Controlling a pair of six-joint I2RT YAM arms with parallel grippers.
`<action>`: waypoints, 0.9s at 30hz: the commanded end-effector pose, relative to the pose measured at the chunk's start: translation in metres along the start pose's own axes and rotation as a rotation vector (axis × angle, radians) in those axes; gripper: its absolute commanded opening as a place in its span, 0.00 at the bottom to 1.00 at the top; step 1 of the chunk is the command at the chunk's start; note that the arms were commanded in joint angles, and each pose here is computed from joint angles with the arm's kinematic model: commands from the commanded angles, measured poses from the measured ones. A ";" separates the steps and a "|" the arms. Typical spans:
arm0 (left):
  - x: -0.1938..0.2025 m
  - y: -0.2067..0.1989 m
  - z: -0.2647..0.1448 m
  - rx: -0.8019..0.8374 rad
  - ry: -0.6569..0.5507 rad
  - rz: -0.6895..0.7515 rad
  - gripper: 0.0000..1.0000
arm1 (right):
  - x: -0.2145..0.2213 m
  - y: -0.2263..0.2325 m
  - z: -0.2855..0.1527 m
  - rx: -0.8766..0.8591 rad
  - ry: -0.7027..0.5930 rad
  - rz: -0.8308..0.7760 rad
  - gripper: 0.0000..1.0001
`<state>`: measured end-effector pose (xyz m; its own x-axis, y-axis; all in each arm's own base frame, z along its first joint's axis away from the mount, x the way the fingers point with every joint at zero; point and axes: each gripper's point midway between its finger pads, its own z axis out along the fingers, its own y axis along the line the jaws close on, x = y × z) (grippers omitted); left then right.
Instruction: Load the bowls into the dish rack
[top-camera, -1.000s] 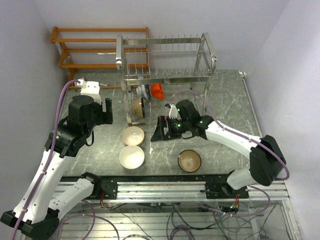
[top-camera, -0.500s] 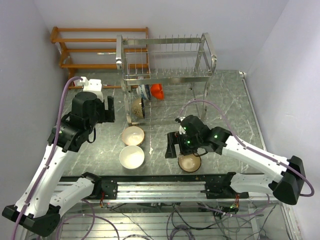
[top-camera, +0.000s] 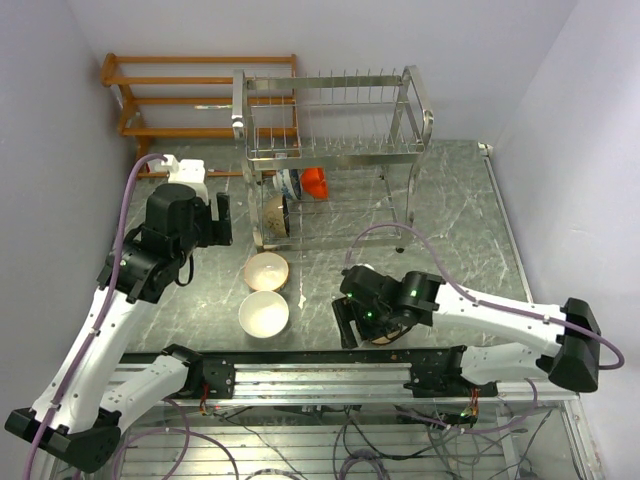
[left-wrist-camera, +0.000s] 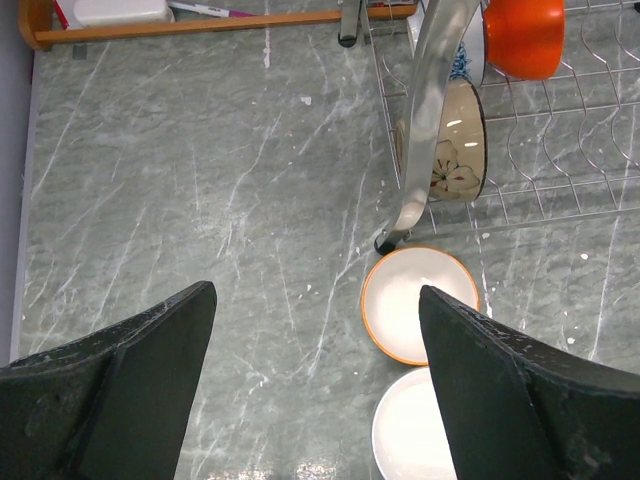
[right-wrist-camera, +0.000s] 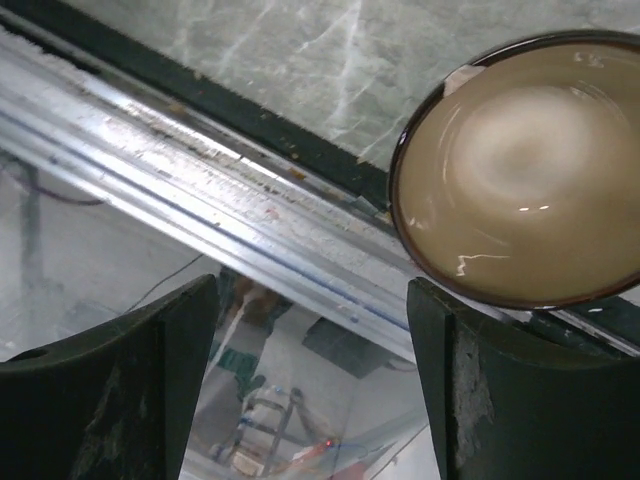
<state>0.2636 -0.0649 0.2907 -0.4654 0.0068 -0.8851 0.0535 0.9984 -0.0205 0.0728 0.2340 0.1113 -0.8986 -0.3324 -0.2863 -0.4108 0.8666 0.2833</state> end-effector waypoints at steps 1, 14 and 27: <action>-0.002 -0.003 -0.001 0.017 -0.027 -0.032 0.93 | -0.013 -0.015 0.012 0.126 -0.046 -0.012 0.70; -0.001 0.003 -0.004 -0.009 -0.038 -0.040 0.93 | -0.026 -0.030 0.052 0.242 -0.040 -0.127 0.52; 0.010 0.009 -0.007 -0.029 -0.021 -0.045 0.93 | -0.010 -0.044 0.062 0.271 0.019 -0.109 0.29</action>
<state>0.2553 -0.0604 0.2848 -0.4618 -0.0212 -0.8867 0.0319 0.9987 -0.0405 0.1103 0.2291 0.0520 -0.8465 -0.4421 -0.2966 -0.4685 0.8832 0.0204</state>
